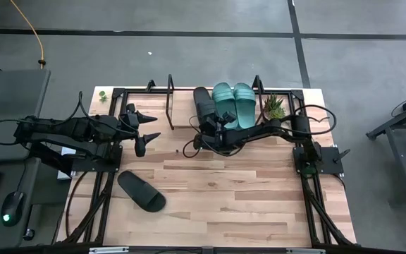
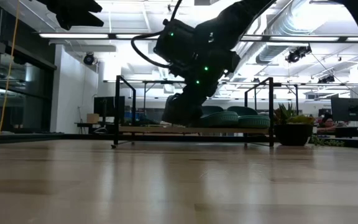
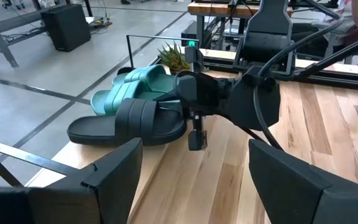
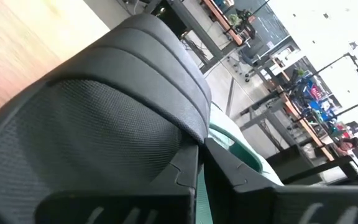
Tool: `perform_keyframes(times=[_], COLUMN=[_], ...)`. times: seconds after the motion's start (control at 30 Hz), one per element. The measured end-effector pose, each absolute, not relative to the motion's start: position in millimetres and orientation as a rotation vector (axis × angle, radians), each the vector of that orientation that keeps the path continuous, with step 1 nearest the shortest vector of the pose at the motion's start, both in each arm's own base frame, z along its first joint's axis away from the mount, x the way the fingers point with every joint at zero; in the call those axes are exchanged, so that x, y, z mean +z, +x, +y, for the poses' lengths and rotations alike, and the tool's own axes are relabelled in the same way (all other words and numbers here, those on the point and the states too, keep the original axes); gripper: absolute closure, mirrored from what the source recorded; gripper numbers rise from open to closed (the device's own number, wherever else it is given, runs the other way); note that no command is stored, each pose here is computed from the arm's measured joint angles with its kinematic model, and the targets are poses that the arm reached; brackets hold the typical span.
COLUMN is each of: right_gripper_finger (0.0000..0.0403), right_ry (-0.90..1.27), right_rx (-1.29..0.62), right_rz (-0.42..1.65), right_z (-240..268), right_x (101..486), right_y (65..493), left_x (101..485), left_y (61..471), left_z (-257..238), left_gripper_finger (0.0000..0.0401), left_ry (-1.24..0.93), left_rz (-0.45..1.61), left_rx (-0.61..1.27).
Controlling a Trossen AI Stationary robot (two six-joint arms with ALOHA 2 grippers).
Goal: Pick and place slides into the shelf
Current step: Put the right black slipper on the shelf
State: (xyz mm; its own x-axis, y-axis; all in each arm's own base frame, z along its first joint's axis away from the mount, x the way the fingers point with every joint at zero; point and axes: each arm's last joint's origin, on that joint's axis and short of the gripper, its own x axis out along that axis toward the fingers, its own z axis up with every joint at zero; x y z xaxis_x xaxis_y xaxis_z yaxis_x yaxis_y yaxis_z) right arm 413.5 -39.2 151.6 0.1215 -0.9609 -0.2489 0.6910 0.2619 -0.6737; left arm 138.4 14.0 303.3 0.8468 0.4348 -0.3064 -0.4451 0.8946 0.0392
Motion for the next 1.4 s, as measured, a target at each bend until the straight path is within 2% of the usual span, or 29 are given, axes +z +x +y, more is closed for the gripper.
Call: perform_keyframes(times=[0.4,0.83,0.93,1.2,1.4], right_gripper_finger=[0.0403,0.0395,0.0364,0.024,0.0199], right_ry=[-0.422,-0.35,-0.342,-0.395,-0.412], right_rx=[-1.211,-1.06,-1.051,-1.114,-1.119], right_rz=[0.777,0.873,0.869,0.839,0.815], right_z=[-42,-54,-54,-48,-39], right_x=[150,147,147,149,153], right_y=[413,414,415,415,418], left_x=[303,303,303,303,303], left_y=[138,139,139,138,138], left_z=[14,14,14,14,14], left_gripper_finger=[0.0128,0.0128,0.0128,0.0128,0.0128], left_ry=[-0.034,-0.035,-0.035,-0.035,-0.034], left_rz=[0.315,0.316,0.316,0.315,0.315], left_rx=[0.464,0.464,0.464,0.464,0.464])
